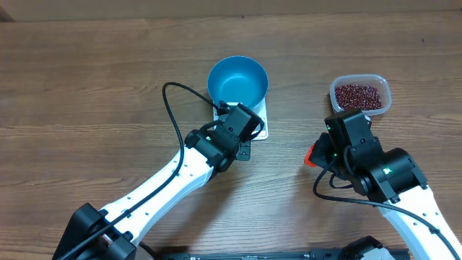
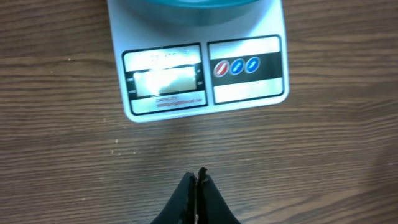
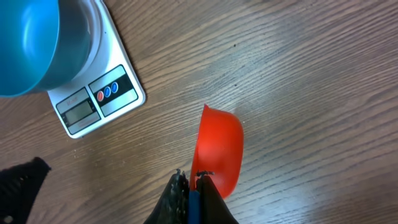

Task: Scoop item into bowl and weigh 150g on scale
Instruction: 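Carry the scoop toward the bean tub with the right gripper, then move the left gripper down to the scale's front buttons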

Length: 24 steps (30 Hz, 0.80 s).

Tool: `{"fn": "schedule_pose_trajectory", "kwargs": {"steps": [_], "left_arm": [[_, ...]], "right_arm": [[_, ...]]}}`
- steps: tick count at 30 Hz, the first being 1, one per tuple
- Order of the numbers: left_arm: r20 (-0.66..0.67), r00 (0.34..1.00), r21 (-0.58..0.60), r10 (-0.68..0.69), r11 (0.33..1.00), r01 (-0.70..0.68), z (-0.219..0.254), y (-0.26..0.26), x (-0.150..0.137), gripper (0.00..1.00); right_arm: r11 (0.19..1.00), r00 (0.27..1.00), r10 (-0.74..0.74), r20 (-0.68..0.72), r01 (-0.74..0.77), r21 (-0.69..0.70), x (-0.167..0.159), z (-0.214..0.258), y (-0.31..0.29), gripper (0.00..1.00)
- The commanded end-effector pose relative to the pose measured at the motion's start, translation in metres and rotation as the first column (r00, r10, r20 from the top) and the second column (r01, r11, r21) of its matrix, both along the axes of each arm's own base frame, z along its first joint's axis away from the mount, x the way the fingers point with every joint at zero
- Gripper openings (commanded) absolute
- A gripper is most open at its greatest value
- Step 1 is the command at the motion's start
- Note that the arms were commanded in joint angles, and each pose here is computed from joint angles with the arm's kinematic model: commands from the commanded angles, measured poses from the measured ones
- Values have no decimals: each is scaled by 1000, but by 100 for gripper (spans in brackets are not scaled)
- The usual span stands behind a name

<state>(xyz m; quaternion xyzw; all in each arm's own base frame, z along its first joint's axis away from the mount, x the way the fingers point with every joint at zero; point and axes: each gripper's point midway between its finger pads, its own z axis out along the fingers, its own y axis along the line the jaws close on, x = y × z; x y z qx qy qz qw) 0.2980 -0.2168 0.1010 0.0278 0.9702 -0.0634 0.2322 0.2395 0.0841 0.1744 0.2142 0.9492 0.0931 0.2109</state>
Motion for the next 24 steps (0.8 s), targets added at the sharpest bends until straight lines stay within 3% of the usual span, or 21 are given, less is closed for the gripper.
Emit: {"fn": "schedule_pose_trajectory", "kwargs": {"steps": [1,2,5,12,16,20,24], "left_arm": [[15,1000,39,-3,999,2,-4,6,2,18],[15,1000,39,-2,999,2,-4,6,2,19],[11,1000,30,-6,1000,6,-4,4,2,4],[54,998,68,-17,998,13,-1,8,9,4],[83,984,123,-158,981,148,2,2,13,4],[88,915,136,-394,915,380,3,-20,10,4],[80,887,142,-455,886,442,-2,-26,9,4]], "right_arm": [[1000,998,-20,57,19,16,7,16,-1,4],[1000,998,-20,57,19,16,7,16,-1,4],[1000,998,-19,55,18,15,6,16,-1,4],[1000,998,-18,55,17,18,6,16,0,4],[1000,998,-18,55,17,18,6,16,0,4],[1000,998,-18,57,17,20,7,17,0,4],[1000,998,-17,57,16,19,7,17,0,4]]}}
